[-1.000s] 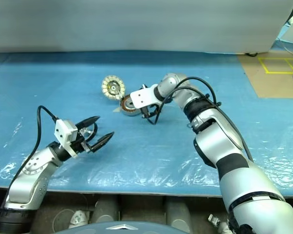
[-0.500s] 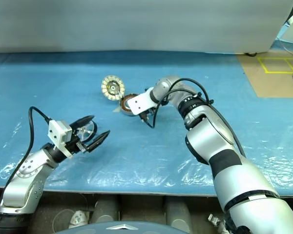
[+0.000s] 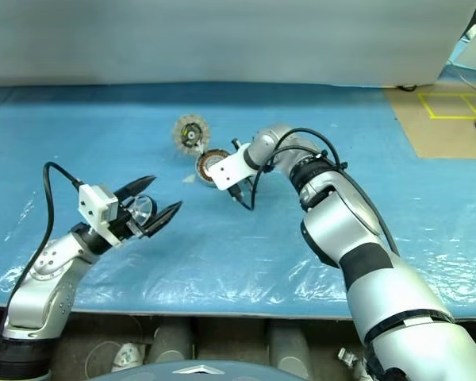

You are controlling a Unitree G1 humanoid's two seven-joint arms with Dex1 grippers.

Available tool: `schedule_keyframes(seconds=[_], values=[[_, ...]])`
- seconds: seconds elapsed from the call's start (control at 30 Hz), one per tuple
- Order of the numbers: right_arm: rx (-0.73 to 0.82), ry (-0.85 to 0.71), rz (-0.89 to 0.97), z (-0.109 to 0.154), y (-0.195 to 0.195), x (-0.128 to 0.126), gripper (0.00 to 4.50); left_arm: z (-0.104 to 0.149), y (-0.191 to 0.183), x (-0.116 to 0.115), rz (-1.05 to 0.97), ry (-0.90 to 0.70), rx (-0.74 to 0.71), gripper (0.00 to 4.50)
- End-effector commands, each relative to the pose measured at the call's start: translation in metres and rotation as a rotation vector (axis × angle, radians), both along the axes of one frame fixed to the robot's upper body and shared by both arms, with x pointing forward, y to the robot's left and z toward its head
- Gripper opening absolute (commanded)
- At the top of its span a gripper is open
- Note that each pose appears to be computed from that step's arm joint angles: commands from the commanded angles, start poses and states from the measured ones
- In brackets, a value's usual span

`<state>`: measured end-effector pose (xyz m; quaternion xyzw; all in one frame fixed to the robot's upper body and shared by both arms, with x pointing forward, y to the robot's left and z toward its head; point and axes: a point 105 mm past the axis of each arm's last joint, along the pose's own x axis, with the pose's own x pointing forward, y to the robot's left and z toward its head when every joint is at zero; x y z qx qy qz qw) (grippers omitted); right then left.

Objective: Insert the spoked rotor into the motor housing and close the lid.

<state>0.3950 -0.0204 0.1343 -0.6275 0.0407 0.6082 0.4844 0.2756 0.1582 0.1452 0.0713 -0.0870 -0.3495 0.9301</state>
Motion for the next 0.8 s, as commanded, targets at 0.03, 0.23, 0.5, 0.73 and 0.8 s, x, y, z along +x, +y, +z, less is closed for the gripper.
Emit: schedule_keyframes(seconds=[0.03, 0.23, 0.5, 0.73, 0.8], values=[[0.024, 0.121, 0.046, 0.008, -0.004, -0.018, 0.01, 0.007, -0.004, -0.004, -0.013, -0.029, 0.003, 4.50], [-0.049, 0.301, 0.104, -0.013, -0.020, -0.067, 0.01, 0.004, -0.010, -0.005, -0.046, -0.012, 0.004, 4.50], [-0.016, 0.343, 0.067, -0.015, -0.015, -0.083, 0.01, 0.000, -0.016, -0.010, -0.081, 0.011, 0.021, 4.50], [0.125, 0.325, 0.010, 0.002, 0.000, -0.068, 1.34, -0.001, -0.018, -0.011, -0.085, 0.012, 0.022, 4.50], [0.196, 0.369, 0.004, 0.016, 0.001, -0.069, 1.99, -0.001, -0.019, -0.011, -0.093, 0.014, 0.020, 4.50]])
